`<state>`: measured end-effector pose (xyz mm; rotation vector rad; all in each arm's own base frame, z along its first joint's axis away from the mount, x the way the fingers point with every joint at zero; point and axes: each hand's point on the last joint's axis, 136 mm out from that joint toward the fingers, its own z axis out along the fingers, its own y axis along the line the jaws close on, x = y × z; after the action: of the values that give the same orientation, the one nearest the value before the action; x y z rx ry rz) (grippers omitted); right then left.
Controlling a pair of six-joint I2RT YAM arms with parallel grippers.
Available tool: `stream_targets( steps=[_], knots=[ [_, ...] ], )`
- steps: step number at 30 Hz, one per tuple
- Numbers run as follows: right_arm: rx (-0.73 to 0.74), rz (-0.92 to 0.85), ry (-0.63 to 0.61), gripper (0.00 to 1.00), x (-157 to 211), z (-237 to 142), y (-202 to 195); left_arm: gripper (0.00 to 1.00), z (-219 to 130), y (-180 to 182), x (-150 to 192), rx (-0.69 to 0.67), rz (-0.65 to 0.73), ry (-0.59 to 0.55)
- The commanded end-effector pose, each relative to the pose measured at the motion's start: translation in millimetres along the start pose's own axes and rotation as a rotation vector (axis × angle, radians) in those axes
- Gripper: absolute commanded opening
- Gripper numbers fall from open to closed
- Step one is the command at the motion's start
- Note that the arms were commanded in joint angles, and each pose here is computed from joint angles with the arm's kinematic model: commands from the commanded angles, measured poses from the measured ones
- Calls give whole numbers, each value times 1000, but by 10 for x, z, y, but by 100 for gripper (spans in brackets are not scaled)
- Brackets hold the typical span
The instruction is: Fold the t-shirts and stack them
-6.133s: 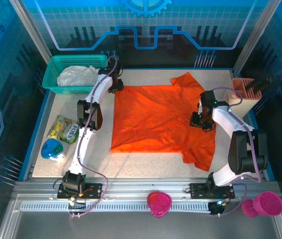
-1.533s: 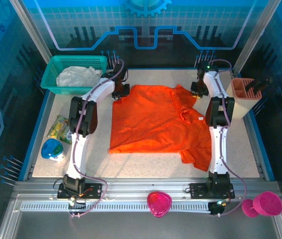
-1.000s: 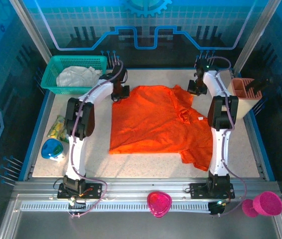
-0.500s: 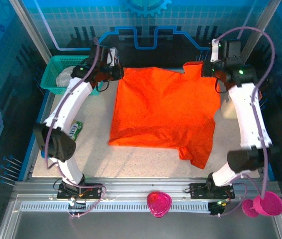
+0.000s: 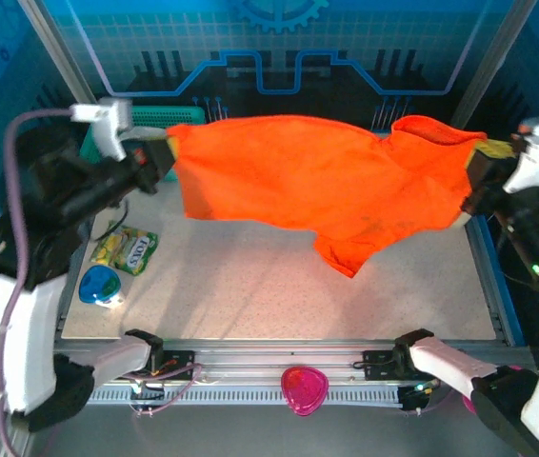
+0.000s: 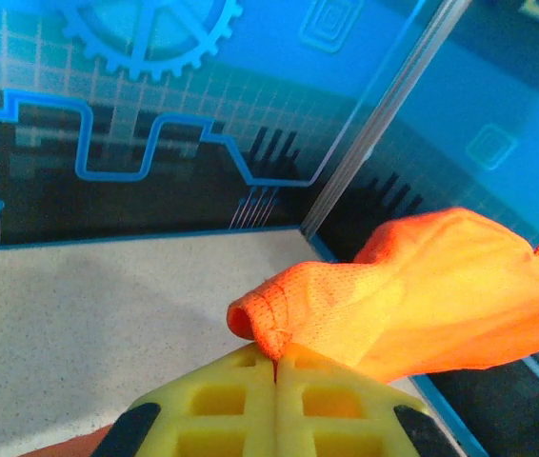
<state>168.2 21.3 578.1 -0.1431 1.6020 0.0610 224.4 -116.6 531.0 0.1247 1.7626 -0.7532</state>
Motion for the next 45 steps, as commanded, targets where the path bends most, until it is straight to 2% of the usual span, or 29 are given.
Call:
stream_targets(
  steps=[1, 6, 10, 15, 19, 25, 29, 35, 41, 45],
  knots=[
    [-60, -1, 35, 0, 57, -295, 44, 0, -318, 1, 149, -37, -1, 20],
    [-92, 20, -94, 0, -197, -813, 12, 0, -786, -78, 163, -55, 13, -38],
    [-117, 31, -133, 0, -246, -964, 49, 0, -997, -58, 166, -94, 27, -67],
    [-49, 15, -165, 0, -372, -922, -60, 0, -981, 6, 101, -136, 54, -82],
    [6, -21, -132, 0, -418, -583, -103, 0, -731, 204, 82, -212, 70, -60],
    [42, -126, 26, 0, -169, 462, -11, 0, -88, 770, 188, -395, 94, -8],
    [42, -224, 184, 0, 318, 1364, 108, 0, 504, 1372, 389, -563, 104, 63],
    [50, -290, 440, 0, 1421, 2781, 76, 0, 1667, 2268, 916, -644, 33, 198],
    [140, -279, 654, 0, 2627, 4064, -338, 0, 2913, 3040, 1621, -618, -75, 344],
    [220, -279, 725, 0, 3402, 4758, -640, 0, 3588, 3453, 1960, -605, -111, 402]
  ],
)
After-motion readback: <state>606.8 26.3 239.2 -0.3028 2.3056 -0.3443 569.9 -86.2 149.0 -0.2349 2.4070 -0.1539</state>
